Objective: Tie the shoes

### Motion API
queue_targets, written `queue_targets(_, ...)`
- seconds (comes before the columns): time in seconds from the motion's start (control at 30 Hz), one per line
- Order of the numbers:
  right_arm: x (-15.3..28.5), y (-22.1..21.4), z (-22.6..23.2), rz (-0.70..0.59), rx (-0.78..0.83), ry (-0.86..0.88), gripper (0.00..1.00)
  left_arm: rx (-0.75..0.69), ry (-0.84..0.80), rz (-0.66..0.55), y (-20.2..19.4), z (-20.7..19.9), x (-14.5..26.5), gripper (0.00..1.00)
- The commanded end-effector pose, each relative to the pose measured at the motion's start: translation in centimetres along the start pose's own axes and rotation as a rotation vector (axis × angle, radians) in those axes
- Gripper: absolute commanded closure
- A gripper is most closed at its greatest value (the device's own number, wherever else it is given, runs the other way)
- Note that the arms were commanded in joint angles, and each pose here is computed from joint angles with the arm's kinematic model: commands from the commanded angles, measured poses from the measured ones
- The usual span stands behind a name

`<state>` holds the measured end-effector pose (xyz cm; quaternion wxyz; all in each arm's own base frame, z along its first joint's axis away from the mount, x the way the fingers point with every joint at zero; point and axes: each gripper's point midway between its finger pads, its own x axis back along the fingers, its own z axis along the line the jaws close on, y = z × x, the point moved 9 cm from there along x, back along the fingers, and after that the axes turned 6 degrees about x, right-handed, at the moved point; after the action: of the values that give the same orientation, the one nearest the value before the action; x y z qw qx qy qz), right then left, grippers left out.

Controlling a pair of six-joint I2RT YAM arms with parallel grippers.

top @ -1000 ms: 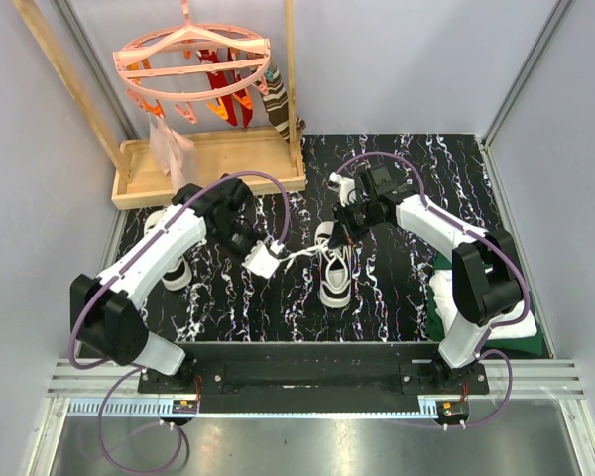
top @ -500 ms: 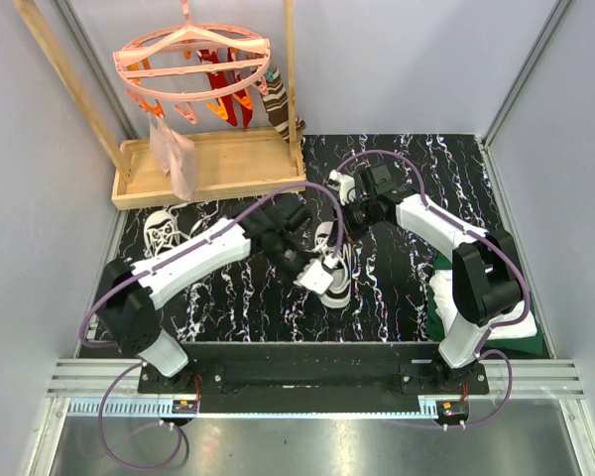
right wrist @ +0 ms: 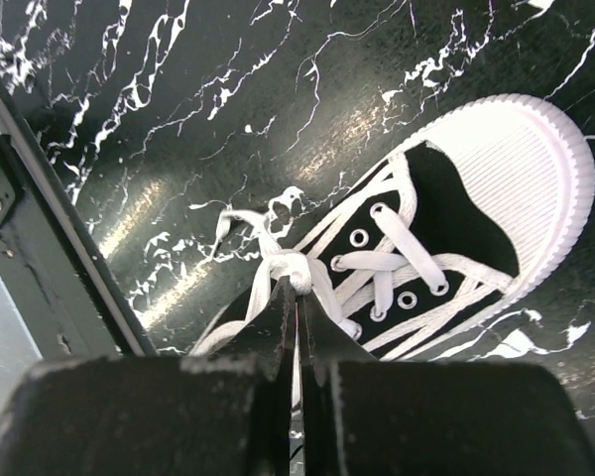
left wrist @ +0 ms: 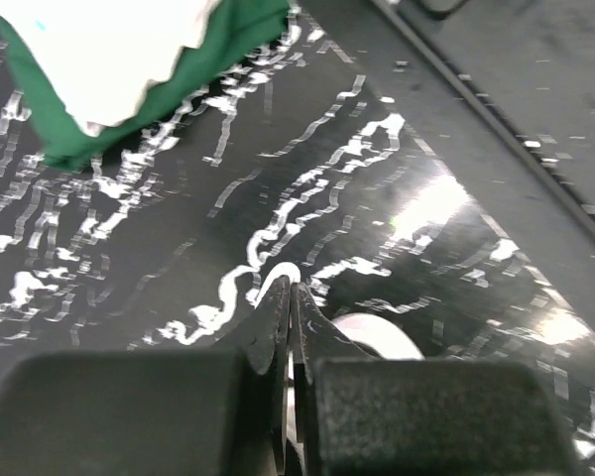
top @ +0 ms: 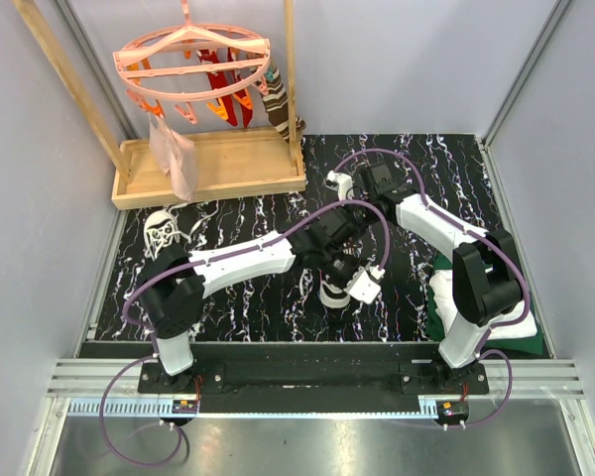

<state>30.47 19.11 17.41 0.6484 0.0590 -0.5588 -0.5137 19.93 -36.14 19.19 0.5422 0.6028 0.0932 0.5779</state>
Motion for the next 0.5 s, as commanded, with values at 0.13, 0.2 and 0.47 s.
queue_targets(0.13, 0.3, 1.2, -0.8, -0.027, 0.119, 0.016, 1.0, -0.191, 0.064, -0.072, -0.5, 1.5, -2.2, 1.0)
queue_targets(0.2, 0.1, 1.0, -0.9, -0.021, 0.125, 0.019, 1.0, -0.222, 0.07, -0.071, -0.9, 1.4, -2.4, 1.0)
queue_targets(0.47, 0.4, 0.7, -1.0, -0.02, 0.141, 0.031, 1.0, -0.289, 0.028, -0.071, -1.1, 1.4, -2.7, 0.91)
